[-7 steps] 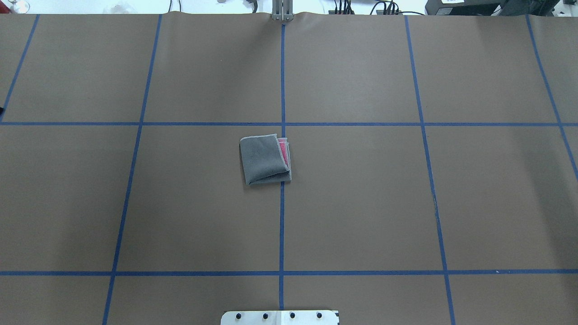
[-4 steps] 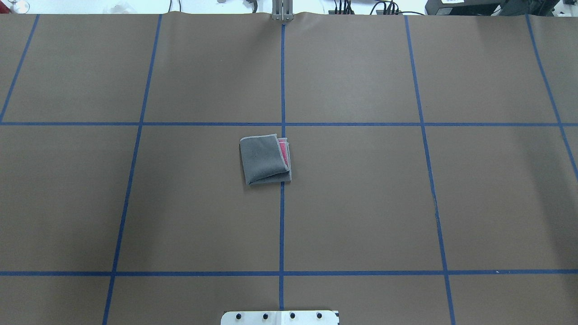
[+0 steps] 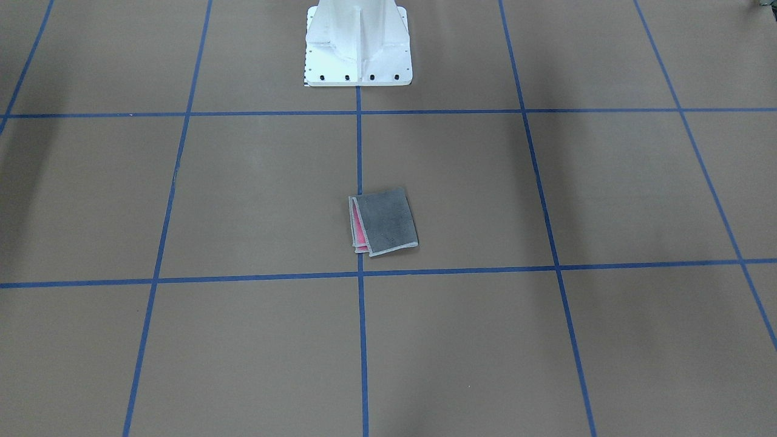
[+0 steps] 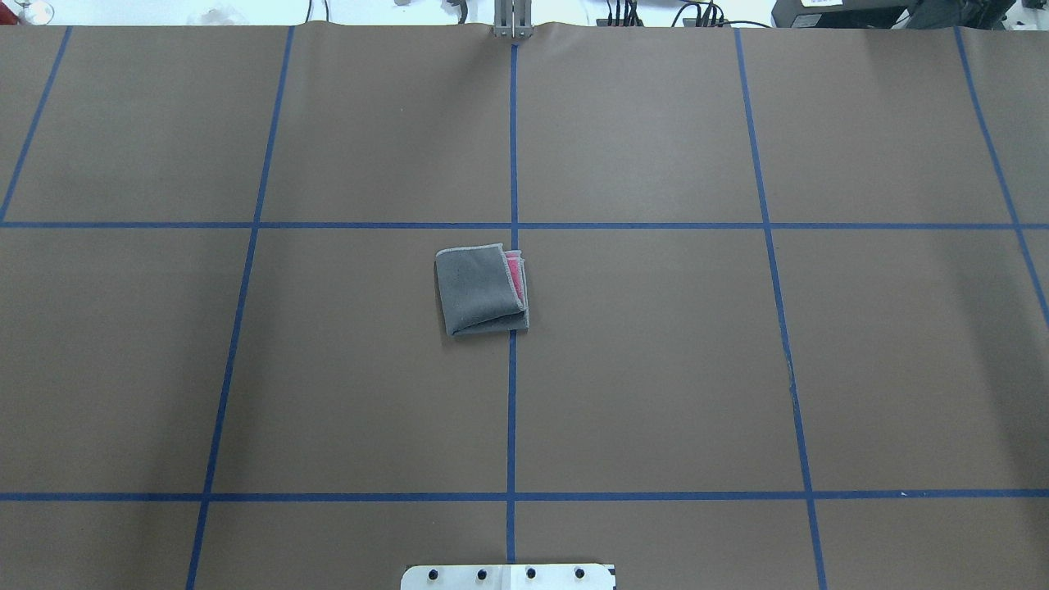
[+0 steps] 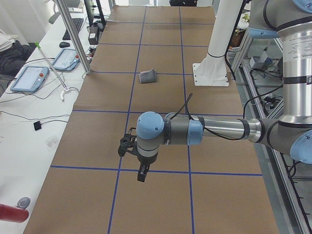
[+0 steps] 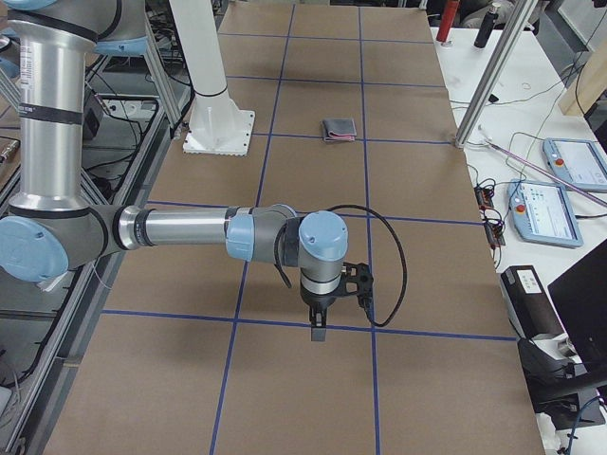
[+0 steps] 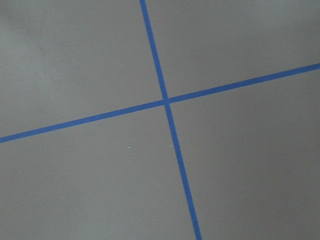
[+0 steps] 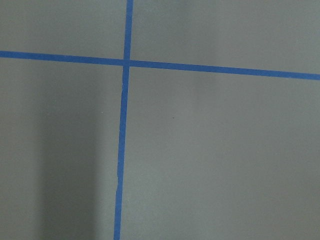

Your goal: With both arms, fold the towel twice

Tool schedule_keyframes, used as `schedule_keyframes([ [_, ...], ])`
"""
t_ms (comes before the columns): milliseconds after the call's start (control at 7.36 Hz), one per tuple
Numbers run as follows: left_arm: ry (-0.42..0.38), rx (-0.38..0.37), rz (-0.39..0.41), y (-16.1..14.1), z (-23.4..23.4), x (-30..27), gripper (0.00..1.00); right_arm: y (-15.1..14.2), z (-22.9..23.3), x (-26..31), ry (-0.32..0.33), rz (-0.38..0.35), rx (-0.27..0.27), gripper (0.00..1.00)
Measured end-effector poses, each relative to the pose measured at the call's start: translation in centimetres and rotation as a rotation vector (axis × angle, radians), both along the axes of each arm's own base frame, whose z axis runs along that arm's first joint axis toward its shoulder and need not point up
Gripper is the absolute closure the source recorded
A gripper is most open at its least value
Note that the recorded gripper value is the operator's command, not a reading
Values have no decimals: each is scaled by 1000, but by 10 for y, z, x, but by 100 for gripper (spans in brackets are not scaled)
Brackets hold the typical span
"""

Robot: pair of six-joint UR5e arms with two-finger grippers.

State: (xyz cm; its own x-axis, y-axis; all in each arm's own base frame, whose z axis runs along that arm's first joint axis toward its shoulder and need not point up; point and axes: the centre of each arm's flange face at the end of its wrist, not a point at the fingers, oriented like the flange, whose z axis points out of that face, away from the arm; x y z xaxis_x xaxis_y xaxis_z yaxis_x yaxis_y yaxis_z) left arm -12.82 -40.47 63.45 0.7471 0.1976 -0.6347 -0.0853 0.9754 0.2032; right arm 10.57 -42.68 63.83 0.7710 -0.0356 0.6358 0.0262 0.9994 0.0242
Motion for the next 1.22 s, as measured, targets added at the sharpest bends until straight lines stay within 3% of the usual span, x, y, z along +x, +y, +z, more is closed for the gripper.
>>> schedule_keyframes([
  [543, 34, -54, -70, 8, 3, 0, 0, 1, 2, -1, -9, -1, -4, 0],
  [1223, 29, -23, -30, -3, -1, 16, 0, 2, 4, -1, -13, -1, -7, 0],
])
